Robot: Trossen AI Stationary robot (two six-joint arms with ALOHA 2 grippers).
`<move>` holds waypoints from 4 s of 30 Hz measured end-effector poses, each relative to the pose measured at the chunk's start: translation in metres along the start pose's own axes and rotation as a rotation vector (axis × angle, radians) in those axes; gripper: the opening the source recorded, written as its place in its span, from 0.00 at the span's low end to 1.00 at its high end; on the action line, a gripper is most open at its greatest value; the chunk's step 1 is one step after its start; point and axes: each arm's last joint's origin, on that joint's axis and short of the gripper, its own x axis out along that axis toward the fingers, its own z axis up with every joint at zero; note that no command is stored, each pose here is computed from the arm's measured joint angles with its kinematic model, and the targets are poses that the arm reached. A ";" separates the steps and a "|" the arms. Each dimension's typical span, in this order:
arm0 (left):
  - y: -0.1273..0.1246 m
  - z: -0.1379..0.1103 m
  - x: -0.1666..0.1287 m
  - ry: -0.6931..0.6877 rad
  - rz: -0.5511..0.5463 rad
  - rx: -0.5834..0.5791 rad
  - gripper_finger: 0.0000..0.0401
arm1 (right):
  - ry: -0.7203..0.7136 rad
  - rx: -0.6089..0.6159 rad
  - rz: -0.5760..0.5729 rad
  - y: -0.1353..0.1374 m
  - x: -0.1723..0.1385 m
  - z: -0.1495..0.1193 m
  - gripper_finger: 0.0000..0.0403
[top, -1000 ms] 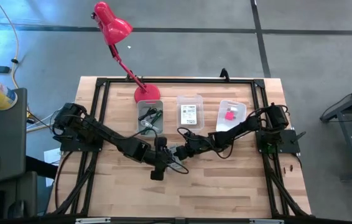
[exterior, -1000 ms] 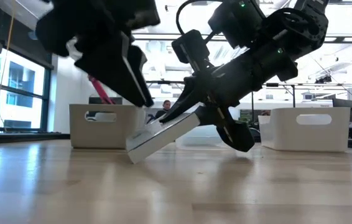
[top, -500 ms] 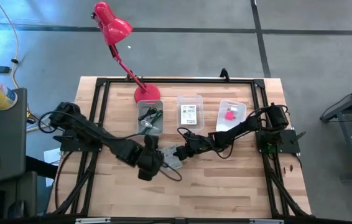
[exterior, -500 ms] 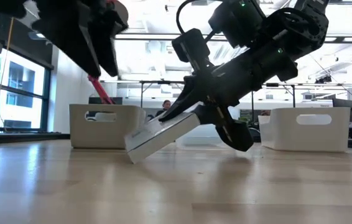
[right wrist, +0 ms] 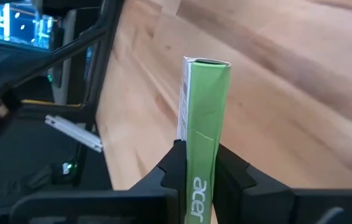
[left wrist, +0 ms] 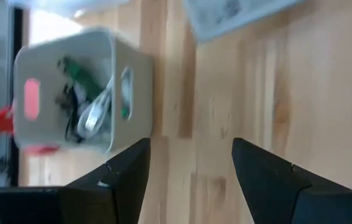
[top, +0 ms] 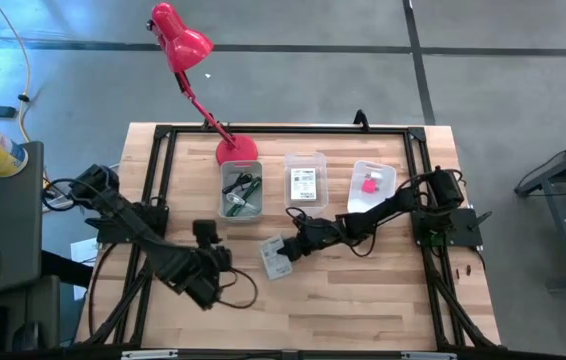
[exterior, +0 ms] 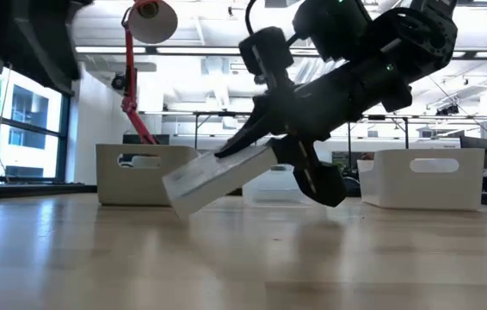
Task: Pick and place items into bin
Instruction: Return to Home Position
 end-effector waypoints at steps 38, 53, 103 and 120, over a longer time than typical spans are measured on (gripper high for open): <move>-0.033 -0.022 -0.005 -0.223 0.010 -0.261 0.54 | -0.255 -0.213 0.074 0.073 -0.118 0.077 0.10; -0.037 -0.015 -0.007 -0.314 0.009 -0.274 0.54 | -0.360 -0.089 -0.227 0.028 -0.159 0.138 0.10; -0.030 -0.007 -0.001 -0.338 0.041 -0.329 0.54 | -0.287 0.050 -0.407 -0.027 -0.136 0.161 0.39; -0.030 -0.006 -0.001 -0.349 0.048 -0.332 0.54 | -0.230 -0.086 -0.307 -0.009 -0.147 0.157 0.36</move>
